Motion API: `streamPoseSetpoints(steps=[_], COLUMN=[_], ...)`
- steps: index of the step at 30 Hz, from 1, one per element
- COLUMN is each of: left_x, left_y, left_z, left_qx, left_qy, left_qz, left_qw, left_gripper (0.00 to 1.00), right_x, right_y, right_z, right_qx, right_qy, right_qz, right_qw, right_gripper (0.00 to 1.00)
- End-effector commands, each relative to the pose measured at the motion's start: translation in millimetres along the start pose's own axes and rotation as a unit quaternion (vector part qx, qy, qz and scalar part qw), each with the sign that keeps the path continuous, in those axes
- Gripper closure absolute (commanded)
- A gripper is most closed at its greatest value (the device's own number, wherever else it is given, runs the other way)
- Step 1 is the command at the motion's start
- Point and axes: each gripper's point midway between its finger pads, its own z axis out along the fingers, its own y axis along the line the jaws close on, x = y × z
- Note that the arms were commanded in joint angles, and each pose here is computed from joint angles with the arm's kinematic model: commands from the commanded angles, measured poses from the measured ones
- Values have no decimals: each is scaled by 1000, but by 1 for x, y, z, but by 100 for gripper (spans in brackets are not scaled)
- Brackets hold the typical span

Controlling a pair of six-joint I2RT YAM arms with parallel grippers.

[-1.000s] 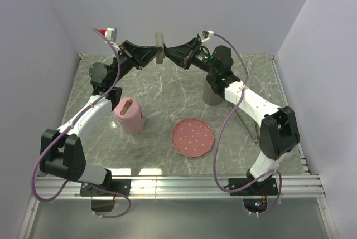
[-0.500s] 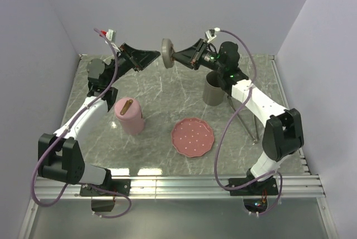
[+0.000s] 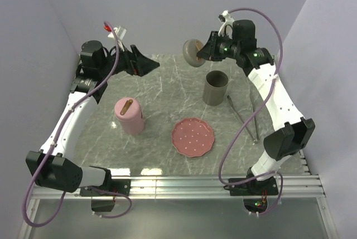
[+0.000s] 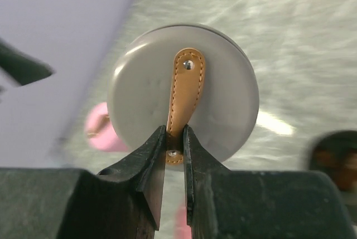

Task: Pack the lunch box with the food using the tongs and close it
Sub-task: Put the lid back on the lunch box

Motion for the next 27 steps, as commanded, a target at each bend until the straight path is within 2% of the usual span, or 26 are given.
streamPoseSetpoints(steps=[1, 10, 16, 27], left_x=[24, 35, 39, 45], left_y=[2, 10, 10, 13], left_z=[-22, -36, -38, -40], left_qx=[-28, -65, -66, -71], left_qy=[56, 70, 72, 79], left_qz=[44, 68, 70, 68], left_qw=[997, 993, 993, 992], left_gripper=[1, 1, 1, 1], right_x=[22, 22, 33, 53], right_y=[-61, -112, -141, -162], right_z=[-16, -39, -40, -23], right_qx=[122, 189, 205, 209], right_qy=[95, 151, 185, 221], right_qz=[-85, -135, -119, -108], right_qw=[984, 961, 954, 946], right_gripper=[100, 100, 100, 100])
